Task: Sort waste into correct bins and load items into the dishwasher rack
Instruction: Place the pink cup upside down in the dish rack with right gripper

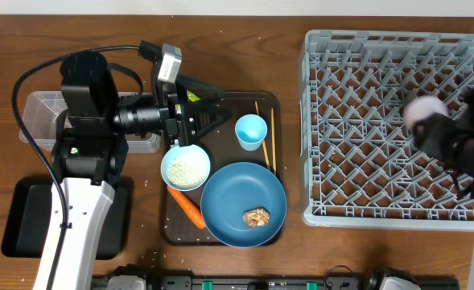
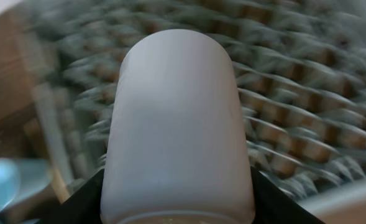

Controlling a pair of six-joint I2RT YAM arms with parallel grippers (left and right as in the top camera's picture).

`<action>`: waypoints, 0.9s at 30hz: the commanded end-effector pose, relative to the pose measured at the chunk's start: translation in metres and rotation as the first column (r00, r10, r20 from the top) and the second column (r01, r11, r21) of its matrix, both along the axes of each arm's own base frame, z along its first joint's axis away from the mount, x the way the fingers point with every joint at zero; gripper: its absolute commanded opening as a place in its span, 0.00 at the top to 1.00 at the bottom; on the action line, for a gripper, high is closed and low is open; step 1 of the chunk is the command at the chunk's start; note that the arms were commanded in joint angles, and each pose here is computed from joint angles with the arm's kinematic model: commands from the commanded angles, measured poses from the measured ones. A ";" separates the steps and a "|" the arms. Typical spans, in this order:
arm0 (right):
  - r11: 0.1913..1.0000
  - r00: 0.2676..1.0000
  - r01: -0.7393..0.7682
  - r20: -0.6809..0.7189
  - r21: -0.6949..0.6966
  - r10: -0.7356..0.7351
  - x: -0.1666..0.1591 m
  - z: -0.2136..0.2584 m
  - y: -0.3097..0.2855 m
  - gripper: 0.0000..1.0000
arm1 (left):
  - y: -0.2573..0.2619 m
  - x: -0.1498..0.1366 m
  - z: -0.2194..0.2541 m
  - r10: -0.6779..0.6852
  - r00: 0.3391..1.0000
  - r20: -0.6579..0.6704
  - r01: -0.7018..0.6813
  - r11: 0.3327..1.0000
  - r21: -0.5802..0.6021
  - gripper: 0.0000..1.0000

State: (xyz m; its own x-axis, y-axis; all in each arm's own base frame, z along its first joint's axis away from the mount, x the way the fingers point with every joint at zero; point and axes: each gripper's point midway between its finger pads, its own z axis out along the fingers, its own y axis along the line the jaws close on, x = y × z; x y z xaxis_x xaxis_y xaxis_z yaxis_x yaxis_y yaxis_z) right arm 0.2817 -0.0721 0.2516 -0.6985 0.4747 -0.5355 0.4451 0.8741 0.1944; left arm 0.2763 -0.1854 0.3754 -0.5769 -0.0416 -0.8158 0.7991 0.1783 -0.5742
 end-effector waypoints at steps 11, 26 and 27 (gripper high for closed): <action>0.919 0.911 0.388 -0.178 0.072 -0.371 -0.013 -0.052 -0.088 0.49 | 0.030 0.032 -0.065 0.369 0.913 -0.175 -0.317 0.910 0.266 0.29; 0.878 0.882 0.417 -0.336 0.234 -0.329 0.014 -0.118 -0.088 0.25 | 0.038 0.034 -0.078 0.422 0.889 -0.178 -0.351 0.877 0.327 0.29; 0.874 0.879 0.424 -0.338 0.236 -0.335 0.014 -0.118 -0.088 0.20 | 0.040 0.035 -0.081 0.437 0.882 -0.176 -0.361 0.868 0.342 0.29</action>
